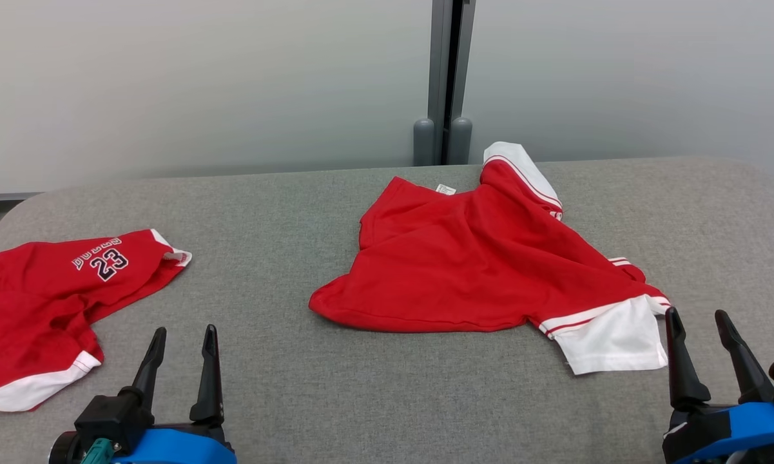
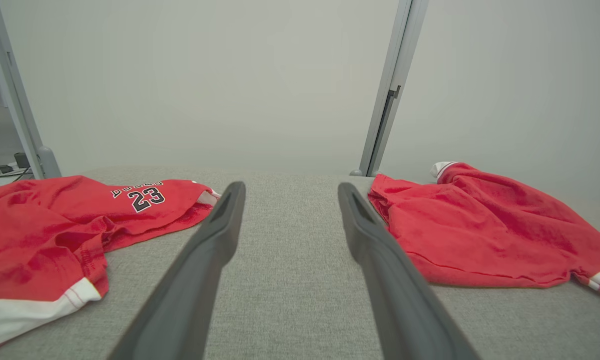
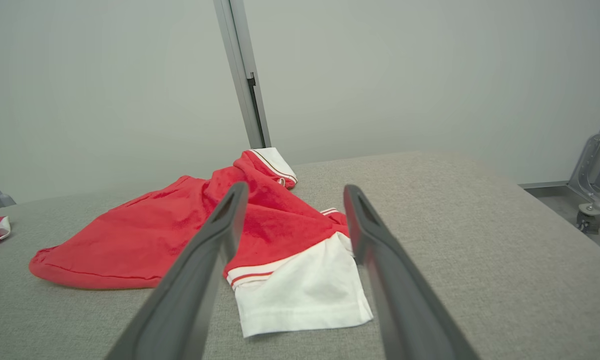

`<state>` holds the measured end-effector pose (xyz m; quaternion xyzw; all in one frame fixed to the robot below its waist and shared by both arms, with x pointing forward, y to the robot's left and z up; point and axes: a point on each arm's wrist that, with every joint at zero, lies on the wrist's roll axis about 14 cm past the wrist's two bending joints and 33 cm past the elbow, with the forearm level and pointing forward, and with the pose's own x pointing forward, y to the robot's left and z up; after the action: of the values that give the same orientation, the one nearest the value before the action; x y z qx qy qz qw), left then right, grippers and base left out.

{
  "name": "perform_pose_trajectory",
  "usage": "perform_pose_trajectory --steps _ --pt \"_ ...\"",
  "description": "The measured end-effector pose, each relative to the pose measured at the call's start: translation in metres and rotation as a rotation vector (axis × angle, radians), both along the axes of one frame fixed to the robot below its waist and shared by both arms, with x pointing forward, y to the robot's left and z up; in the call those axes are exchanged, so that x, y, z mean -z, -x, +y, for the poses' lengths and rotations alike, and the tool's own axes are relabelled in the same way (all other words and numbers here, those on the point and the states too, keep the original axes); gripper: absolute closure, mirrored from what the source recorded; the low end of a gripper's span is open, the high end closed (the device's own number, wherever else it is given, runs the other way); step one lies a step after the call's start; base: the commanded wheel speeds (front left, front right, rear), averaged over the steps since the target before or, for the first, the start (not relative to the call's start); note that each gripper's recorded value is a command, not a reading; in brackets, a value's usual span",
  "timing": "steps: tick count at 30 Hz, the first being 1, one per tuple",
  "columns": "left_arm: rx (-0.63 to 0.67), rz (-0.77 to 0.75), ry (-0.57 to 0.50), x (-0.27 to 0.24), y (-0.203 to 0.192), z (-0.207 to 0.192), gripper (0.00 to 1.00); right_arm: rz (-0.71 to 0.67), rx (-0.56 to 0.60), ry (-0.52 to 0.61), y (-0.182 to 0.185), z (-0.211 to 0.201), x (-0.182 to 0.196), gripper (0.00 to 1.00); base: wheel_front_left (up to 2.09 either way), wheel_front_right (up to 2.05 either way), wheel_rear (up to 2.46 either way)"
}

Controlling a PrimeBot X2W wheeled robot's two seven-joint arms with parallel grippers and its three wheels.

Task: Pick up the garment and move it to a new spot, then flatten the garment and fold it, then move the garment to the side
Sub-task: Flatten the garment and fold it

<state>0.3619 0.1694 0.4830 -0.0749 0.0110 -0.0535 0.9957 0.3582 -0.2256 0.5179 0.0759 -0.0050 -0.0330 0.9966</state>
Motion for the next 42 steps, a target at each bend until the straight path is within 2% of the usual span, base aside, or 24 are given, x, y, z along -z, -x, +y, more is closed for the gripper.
perform_pose_trajectory --steps 11,17,23,26,33,37,38,39,40,41,42 --pt "0.021 0.046 -0.007 0.011 -0.001 -0.006 0.00 0.039 -0.057 0.020 -0.007 0.018 0.006 0.00 0.00 0.00 0.00" --pt "0.142 0.096 -0.033 0.017 -0.020 -0.035 0.00 0.082 -0.077 0.046 -0.015 0.024 0.013 0.00 0.00 0.00 0.00" --pt "0.268 0.271 -0.083 0.049 -0.057 -0.073 0.00 0.233 -0.063 0.081 -0.025 0.010 0.042 0.00 0.00 0.00 0.00" --pt "0.307 0.393 -0.120 0.079 -0.074 -0.089 0.00 0.346 -0.036 0.075 -0.027 -0.002 0.069 0.00 0.00 0.00 0.00" --pt "0.278 0.477 -0.174 0.114 -0.095 -0.089 0.00 0.449 0.012 0.058 -0.027 -0.018 0.101 0.00 0.00 0.00 0.00" --pt "0.273 0.548 -0.178 0.135 -0.092 -0.088 0.00 0.508 0.036 0.042 -0.026 -0.025 0.117 0.00 0.00 0.00 0.00" --pt "0.272 0.555 -0.176 0.137 -0.094 -0.088 0.05 0.513 0.039 0.040 -0.027 -0.026 0.119 0.00 0.00 0.00 0.00" --pt "0.274 0.562 -0.173 0.139 -0.094 -0.089 0.53 0.519 0.041 0.037 -0.028 -0.027 0.121 0.00 0.00 0.00 0.00" --pt "0.277 0.570 -0.164 0.141 -0.094 -0.090 0.66 0.529 0.044 0.033 -0.029 -0.027 0.123 0.00 0.00 0.00 0.00" --pt "0.280 0.577 -0.156 0.143 -0.093 -0.091 1.00 0.538 0.044 0.029 -0.030 -0.027 0.126 0.00 0.00 0.00 0.00" --pt "0.288 0.581 -0.146 0.144 -0.092 -0.093 1.00 0.553 0.044 0.025 -0.030 -0.027 0.129 0.00 0.00 0.00 0.00"
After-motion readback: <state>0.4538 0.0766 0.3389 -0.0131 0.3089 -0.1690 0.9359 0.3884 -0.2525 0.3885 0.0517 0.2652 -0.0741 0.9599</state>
